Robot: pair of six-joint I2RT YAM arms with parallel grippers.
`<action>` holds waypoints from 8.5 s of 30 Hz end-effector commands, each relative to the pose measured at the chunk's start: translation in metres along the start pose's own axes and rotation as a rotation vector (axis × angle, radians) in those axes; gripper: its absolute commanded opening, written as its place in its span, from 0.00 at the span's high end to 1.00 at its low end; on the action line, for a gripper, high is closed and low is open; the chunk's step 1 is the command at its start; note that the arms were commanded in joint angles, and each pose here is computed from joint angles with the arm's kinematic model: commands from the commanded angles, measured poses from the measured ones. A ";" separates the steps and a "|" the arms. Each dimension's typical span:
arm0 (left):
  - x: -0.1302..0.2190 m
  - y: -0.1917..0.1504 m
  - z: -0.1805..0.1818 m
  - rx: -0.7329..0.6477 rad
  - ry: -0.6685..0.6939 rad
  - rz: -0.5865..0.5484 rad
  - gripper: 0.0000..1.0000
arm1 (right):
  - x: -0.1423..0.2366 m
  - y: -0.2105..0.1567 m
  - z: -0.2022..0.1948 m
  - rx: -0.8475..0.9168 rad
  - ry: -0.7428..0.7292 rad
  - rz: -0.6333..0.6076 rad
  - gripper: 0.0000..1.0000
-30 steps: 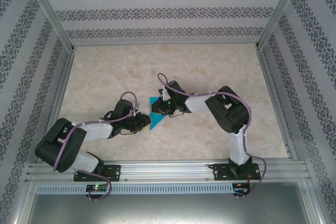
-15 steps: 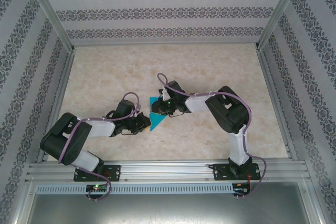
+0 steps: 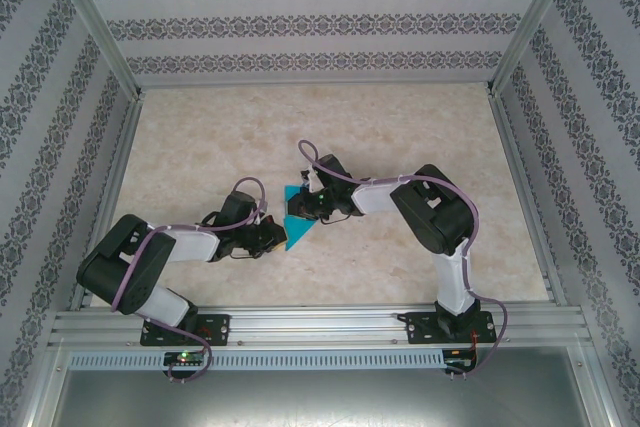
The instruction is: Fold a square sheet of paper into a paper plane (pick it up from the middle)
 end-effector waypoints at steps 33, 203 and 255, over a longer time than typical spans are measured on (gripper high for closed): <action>0.030 -0.018 -0.005 -0.025 0.106 0.080 0.85 | -0.008 -0.009 -0.042 -0.073 -0.148 0.000 0.85; -0.012 0.005 0.004 0.006 0.173 0.010 0.89 | -0.004 -0.020 -0.037 -0.132 -0.124 -0.117 0.88; -0.001 -0.029 0.037 0.013 0.298 0.103 0.95 | 0.029 0.065 -0.038 -0.095 -0.127 -0.221 0.88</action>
Point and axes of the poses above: each hand's point on the last joint's axis, 136 mm out from that joint toward the fingers, its own x axis back along the fingers, its own z axis along the line the jaws close on, y = z × x, the point moved 7 cm from there along x, back along the fingers, and after that the axes turned 15 degrees about -x, right-handed, at the moved point
